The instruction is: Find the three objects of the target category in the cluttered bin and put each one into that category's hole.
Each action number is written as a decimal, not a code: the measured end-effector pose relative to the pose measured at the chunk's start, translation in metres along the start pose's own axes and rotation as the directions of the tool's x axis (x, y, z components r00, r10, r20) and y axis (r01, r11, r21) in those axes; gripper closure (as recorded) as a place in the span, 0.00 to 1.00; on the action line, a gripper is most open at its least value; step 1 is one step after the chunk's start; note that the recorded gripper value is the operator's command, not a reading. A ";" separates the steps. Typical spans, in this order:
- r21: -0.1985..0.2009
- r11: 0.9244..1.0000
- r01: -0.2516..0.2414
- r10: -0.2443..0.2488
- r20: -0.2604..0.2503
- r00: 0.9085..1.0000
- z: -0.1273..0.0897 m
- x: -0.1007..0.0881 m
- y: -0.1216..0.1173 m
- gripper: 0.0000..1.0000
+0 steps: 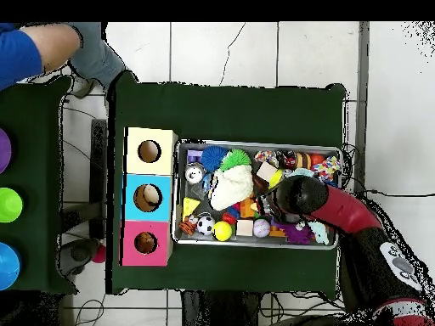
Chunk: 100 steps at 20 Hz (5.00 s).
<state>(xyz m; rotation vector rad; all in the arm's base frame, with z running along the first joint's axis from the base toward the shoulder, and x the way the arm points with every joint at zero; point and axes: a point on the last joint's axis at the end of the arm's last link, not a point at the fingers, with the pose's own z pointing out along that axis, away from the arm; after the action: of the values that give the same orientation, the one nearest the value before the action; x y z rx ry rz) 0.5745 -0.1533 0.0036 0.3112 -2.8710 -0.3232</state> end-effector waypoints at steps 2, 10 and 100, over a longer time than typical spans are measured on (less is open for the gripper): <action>-0.045 0.999 -0.011 0.010 -0.019 1.000 -0.011 -0.002 0.010 1.00; -0.219 0.975 -0.047 0.033 -0.067 0.997 -0.064 -0.014 0.050 1.00; 0.010 0.804 -0.595 0.594 0.012 0.804 -0.023 0.002 0.310 1.00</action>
<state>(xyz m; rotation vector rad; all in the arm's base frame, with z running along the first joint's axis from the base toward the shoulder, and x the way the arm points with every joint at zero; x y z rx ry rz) 0.5216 0.1374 0.1007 -0.5939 -2.7894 -0.1788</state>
